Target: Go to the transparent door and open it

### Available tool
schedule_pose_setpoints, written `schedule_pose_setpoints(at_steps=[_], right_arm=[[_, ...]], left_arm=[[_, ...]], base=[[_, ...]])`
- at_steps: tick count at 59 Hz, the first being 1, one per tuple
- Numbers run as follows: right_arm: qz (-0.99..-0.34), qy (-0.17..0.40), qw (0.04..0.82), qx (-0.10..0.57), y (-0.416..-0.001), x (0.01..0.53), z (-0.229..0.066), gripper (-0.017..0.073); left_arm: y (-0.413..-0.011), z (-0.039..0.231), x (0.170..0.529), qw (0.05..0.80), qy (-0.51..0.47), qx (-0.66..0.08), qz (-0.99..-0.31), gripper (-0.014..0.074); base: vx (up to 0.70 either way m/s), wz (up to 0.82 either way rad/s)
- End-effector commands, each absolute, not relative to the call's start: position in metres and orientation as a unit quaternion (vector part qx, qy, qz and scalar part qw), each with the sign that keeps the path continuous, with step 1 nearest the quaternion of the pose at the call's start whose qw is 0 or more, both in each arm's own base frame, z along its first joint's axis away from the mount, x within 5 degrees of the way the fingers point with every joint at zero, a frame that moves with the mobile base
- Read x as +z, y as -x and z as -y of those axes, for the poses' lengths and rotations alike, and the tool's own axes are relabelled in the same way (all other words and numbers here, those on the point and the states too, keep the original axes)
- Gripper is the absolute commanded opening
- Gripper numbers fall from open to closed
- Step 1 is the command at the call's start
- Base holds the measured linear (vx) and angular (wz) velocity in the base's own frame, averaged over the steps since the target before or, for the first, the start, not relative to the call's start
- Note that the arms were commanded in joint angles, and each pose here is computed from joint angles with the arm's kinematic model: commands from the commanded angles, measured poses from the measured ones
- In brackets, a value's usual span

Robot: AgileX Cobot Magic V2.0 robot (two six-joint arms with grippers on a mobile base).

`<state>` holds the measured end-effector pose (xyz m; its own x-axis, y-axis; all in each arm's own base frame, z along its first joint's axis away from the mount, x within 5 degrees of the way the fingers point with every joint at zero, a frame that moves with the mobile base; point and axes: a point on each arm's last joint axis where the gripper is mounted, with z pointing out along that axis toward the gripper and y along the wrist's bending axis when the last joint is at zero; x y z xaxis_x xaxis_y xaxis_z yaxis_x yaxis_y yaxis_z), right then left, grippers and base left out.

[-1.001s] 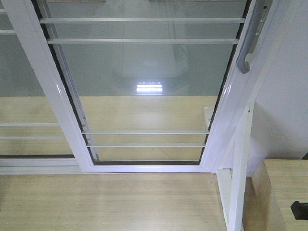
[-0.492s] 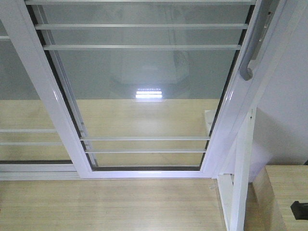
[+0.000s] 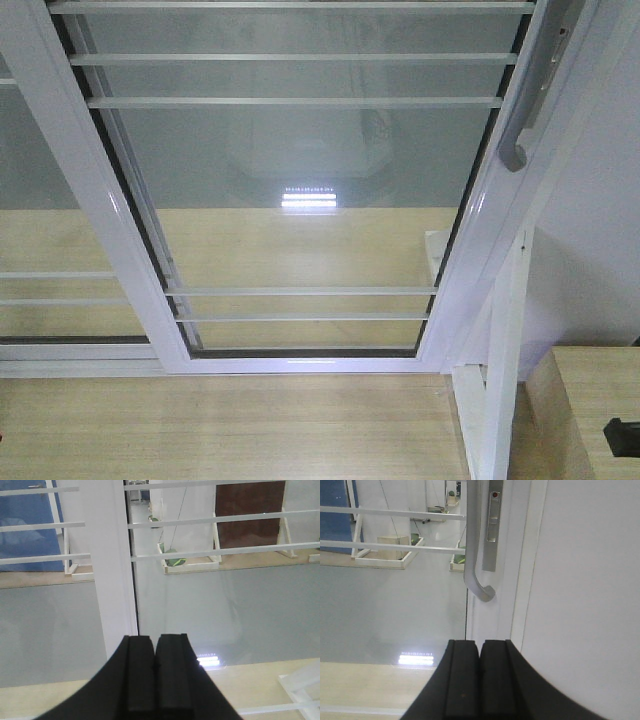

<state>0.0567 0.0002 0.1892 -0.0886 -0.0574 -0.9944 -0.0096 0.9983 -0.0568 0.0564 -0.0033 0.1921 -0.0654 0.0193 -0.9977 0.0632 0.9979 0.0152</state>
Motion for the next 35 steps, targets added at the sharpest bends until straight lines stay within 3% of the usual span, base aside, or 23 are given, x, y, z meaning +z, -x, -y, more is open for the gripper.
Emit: schedule_pose_setpoints(at_steps=[1,35], right_arm=[[-0.722,0.02,0.691,-0.018,-0.0589,0.1911,-0.0001,-0.0008],[-0.715,0.02,0.699,-0.018,-0.0591,0.1931,-0.0001,-0.0008]], left_arm=[[-0.0586,0.0044,0.1879,0.693,-0.027,-0.027,-0.72,-0.0006],[-0.0588,0.0045,0.19,0.701,-0.027,-0.027,-0.712,-0.0006]], base=[[0.0,0.0],[0.0,0.0]])
